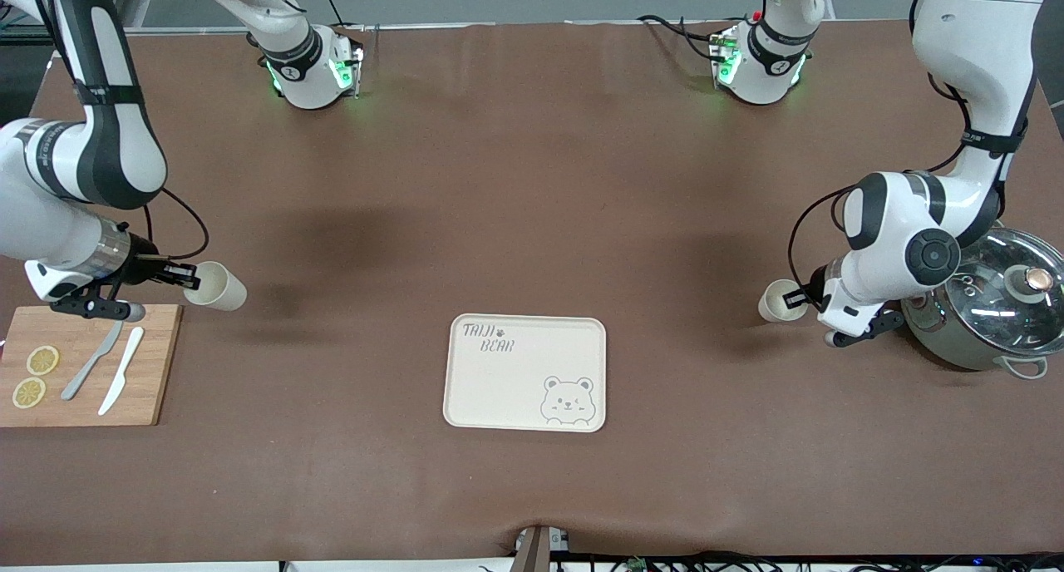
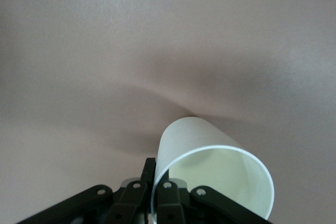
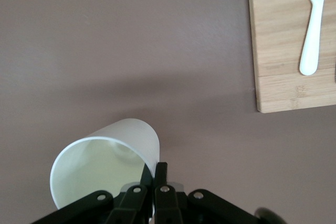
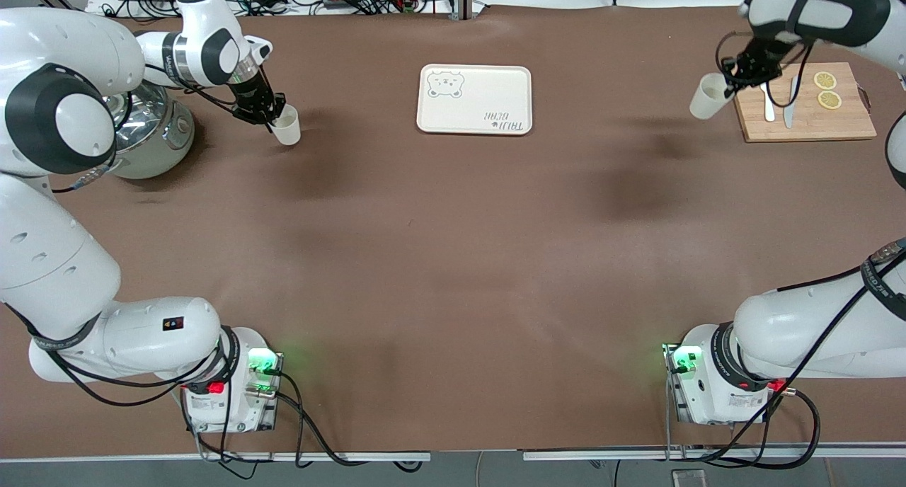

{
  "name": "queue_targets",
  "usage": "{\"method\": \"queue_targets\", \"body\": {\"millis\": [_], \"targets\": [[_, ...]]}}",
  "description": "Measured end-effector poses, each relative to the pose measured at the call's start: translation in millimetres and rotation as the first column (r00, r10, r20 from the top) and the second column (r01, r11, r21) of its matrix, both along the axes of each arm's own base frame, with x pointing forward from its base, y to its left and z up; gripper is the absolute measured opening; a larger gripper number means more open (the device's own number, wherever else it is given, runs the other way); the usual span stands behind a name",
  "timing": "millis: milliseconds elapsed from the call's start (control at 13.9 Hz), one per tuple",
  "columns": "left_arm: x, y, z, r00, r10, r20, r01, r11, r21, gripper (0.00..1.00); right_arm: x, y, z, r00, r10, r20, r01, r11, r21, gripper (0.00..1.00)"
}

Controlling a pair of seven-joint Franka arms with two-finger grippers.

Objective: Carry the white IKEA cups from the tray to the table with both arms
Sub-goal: 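Carry the cup toward the pot while the right gripper carries toward the board, then lower the cups and open the left gripper while the right gripper opens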

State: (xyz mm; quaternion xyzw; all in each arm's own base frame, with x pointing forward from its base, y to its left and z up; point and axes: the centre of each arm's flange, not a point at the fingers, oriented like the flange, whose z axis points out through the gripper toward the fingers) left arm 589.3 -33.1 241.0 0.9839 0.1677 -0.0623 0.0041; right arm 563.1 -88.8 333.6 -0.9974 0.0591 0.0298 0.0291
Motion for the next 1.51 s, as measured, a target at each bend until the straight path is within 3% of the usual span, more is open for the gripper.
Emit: {"method": "queue_targets", "body": {"millis": [361,505,1082,1226,1298,1514], "targets": [[7.4,-10.7,-5.8,0.998,-0.013,0.057,0.013,1.0,-0.011,0.04,-28.1,-14.3,-50.7,0.998,0.041,-0.046,-0.04,0.999,0.009,0.02],[9.3,-11.5,-5.7,0.998,-0.013,0.063,0.014,1.0,-0.012,0.19,-30.8,-24.8,-64.4,0.997,0.045,-0.055,-0.044,0.999,0.013,0.02],[22.7,-12.1,66.4,0.985,-0.016,0.172,0.016,1.0,0.001,0.99,-34.4,-26.1,-96.8,0.994,0.049,-0.097,-0.046,0.999,0.028,0.02],[25.9,-11.8,88.7,0.98,-0.017,0.2,0.016,1.0,0.006,1.0,-34.5,-24.6,-101.3,0.994,0.043,-0.101,-0.04,0.999,0.036,0.02],[27.9,-11.6,101.4,0.978,-0.022,0.208,0.02,1.0,0.009,1.0,-33.8,-24.4,-101.3,0.994,0.043,-0.099,-0.039,0.999,0.037,0.08],[36.1,-12.4,154.8,0.975,-0.07,0.211,0.066,0.998,0.025,1.0,-29.9,-23.1,-97.8,0.995,0.044,-0.089,-0.041,0.998,0.037,0.38]]}}
